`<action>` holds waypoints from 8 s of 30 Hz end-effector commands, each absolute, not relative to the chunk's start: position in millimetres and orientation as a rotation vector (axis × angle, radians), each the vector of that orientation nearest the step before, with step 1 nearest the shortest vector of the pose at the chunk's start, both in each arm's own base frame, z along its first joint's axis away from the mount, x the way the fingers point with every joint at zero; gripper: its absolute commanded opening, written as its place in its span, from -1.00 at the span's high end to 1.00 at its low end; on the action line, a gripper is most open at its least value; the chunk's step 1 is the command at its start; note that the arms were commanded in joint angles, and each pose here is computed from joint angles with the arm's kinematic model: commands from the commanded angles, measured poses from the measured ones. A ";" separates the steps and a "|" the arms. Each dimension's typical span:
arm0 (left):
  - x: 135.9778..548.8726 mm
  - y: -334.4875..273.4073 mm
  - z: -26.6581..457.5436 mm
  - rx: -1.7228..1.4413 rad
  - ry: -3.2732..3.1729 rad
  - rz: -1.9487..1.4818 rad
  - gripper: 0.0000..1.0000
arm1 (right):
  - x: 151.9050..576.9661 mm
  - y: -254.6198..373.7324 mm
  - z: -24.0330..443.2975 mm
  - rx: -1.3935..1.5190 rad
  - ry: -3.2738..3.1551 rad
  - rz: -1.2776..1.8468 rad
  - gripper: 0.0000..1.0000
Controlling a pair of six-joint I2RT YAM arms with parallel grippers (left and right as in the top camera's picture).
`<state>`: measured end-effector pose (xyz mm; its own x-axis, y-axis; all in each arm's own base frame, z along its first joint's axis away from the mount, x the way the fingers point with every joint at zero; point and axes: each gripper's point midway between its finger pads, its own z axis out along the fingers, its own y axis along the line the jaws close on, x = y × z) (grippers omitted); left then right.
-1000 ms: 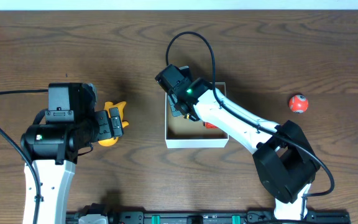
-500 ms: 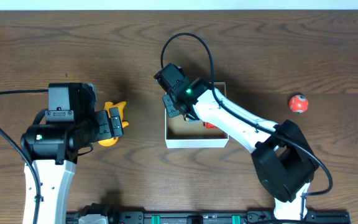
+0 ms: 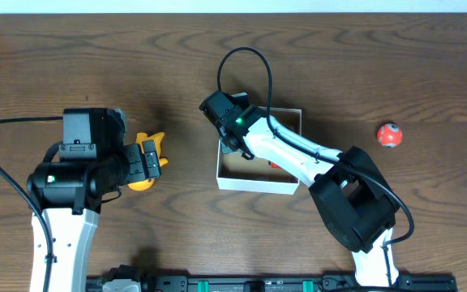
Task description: Pack container
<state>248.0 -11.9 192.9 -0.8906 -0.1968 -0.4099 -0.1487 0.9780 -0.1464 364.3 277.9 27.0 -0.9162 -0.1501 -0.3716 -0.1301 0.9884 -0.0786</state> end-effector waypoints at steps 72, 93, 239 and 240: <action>250.0 -10.0 197.0 -0.261 2.679 -0.153 -0.96 | 372.6 -59.9 222.6 0.968 2.587 -0.132 -0.98; 250.0 -10.0 197.0 -0.261 2.679 -0.153 -0.96 | 359.0 -83.4 46.0 1.049 2.864 -0.136 -0.98; 250.0 -10.0 197.0 -0.261 2.679 -0.153 -0.96 | 354.8 321.6 82.6 -0.445 2.531 0.211 -0.10; 250.0 -10.0 197.0 -0.261 2.679 -0.153 -0.96 | 354.0 322.6 83.5 -0.448 2.529 0.213 0.06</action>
<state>247.9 -11.9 192.8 -0.8908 -0.1968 -0.4096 -0.1488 0.9780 -0.1463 353.2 321.8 81.9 -0.7932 -0.2695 -0.5460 -0.3572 0.9322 0.0588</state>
